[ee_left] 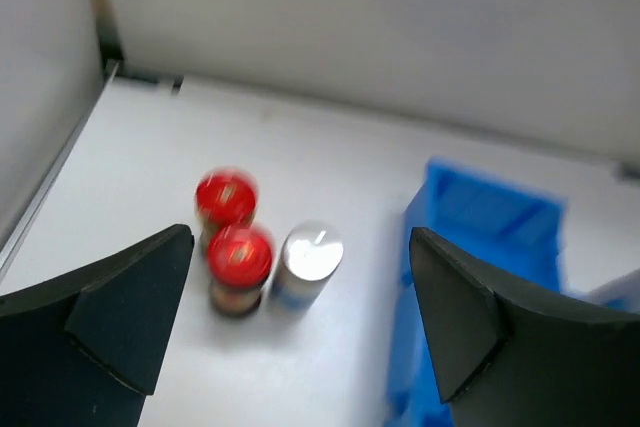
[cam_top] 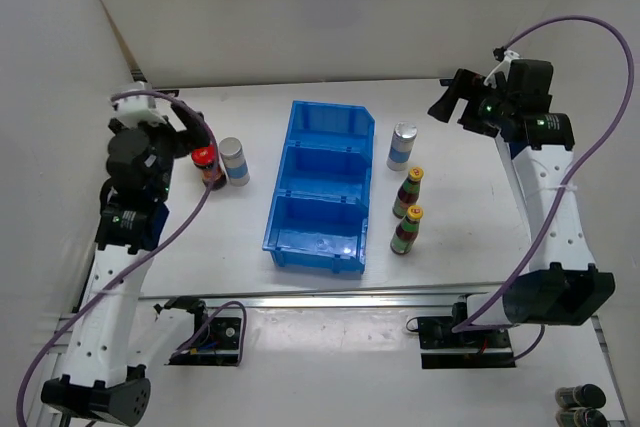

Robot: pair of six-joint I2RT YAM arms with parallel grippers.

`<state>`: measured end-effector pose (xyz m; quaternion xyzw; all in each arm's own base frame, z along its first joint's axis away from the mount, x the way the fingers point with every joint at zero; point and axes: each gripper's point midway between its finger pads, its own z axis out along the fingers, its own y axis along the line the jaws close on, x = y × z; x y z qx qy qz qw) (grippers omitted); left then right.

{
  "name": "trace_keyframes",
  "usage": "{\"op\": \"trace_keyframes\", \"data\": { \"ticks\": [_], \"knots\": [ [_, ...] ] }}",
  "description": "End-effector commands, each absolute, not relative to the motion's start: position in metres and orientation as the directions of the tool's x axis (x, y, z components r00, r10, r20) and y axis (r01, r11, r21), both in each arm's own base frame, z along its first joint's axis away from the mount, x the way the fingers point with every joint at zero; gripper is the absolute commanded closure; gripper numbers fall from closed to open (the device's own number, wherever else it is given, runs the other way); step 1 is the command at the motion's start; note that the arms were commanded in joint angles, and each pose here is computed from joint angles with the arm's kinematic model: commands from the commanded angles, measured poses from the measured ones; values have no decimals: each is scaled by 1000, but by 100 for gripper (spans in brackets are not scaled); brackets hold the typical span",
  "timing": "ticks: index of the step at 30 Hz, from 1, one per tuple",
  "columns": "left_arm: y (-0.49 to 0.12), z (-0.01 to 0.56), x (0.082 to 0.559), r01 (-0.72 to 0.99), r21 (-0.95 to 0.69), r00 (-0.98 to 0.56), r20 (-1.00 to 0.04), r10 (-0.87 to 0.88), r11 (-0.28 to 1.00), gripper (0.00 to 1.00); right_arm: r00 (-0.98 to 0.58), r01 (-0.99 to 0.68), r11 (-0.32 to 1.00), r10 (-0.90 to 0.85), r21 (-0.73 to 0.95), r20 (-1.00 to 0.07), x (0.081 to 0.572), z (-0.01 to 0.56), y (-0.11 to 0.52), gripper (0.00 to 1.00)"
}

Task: Organize the condiment bottles

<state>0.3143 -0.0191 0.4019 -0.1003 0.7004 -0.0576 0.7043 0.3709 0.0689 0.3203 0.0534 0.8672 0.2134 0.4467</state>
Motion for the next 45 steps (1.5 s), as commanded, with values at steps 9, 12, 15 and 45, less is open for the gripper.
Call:
{"op": "trace_keyframes", "data": {
  "ticks": [9,12,15,45],
  "knots": [
    [7,305,293,-222,-6,-191,-980,-49,975,0,-742,-164,859,217,485,-634,409,304,112,0],
    [-3,302,291,-185,-16,-193,-980,-52,983,0,-753,-135,949,88,284,-652,422,279,115,0],
    [-6,287,287,-191,-42,-207,-975,-82,981,0,-794,-133,985,-37,114,-607,439,242,122,0],
    [18,232,285,-376,17,-309,-945,-108,927,0,-902,-119,993,-104,9,-419,454,136,122,22]
  ]
}}
